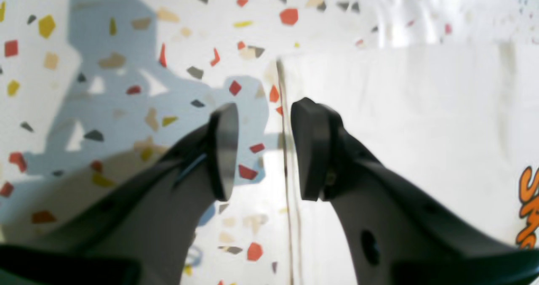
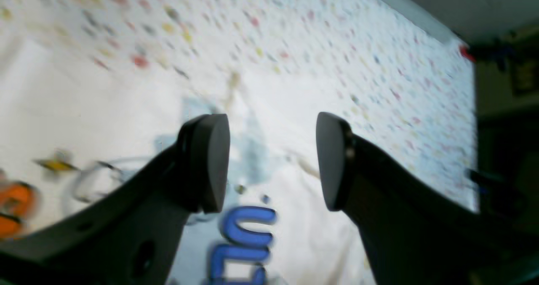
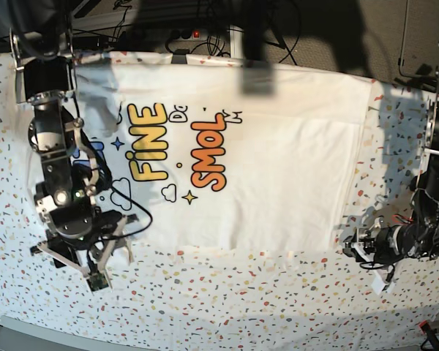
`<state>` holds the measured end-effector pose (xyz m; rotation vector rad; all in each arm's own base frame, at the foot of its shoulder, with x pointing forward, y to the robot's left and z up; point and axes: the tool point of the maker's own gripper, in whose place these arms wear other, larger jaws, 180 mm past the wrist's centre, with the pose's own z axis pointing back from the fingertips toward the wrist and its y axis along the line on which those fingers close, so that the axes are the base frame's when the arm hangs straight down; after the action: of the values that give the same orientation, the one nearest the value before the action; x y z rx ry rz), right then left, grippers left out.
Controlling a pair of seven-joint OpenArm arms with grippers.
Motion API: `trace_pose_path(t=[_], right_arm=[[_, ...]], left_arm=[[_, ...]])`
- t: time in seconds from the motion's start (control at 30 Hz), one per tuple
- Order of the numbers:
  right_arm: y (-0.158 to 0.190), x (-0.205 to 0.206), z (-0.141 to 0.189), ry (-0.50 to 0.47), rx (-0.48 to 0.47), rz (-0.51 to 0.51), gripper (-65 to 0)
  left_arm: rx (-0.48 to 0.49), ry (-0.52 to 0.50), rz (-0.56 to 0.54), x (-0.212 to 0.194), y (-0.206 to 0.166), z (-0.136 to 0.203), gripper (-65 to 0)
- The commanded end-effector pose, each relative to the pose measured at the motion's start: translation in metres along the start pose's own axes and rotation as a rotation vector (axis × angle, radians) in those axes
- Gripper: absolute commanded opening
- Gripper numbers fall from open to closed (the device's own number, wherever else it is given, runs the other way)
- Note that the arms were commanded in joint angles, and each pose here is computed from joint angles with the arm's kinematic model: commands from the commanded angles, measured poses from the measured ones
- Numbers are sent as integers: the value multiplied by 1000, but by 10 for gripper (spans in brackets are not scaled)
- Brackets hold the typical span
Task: Fold the T-shirt properly
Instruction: 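Lower both grippers and pinch the shirt's side edges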
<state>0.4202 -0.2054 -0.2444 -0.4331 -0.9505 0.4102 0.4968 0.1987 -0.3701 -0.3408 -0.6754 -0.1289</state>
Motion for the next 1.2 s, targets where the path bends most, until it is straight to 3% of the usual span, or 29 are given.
trace_pose_path(t=[0.0, 0.13, 0.33, 0.6, 0.87, 1.0, 1.17], right_arm=[[-16, 7, 3, -36, -41, 37, -320], [-21, -39, 4, 44, -57, 156, -320], [-18, -72, 8, 117, -43, 200, -320], [-18, -65, 14, 106, -45, 198, -320], [-16, -55, 24, 86, -39, 189, -320], [-8, -55, 24, 84, -5, 169, -320], [-6, -55, 24, 81, 0, 164, -320]], left_arm=[[-13, -88, -11, 36, -4, 9, -422], [-5, -81, -40, 34, -7, 6, -422], [-16, -110, -28, 38, -10, 5, -422], [-92, -62, 51, 21, -36, -11, -422], [-23, -48, -56, -5, -29, -24, -422], [24, -91, -27, 3, -12, -18, -422], [-76, -78, 50, -2, -30, -19, -422]])
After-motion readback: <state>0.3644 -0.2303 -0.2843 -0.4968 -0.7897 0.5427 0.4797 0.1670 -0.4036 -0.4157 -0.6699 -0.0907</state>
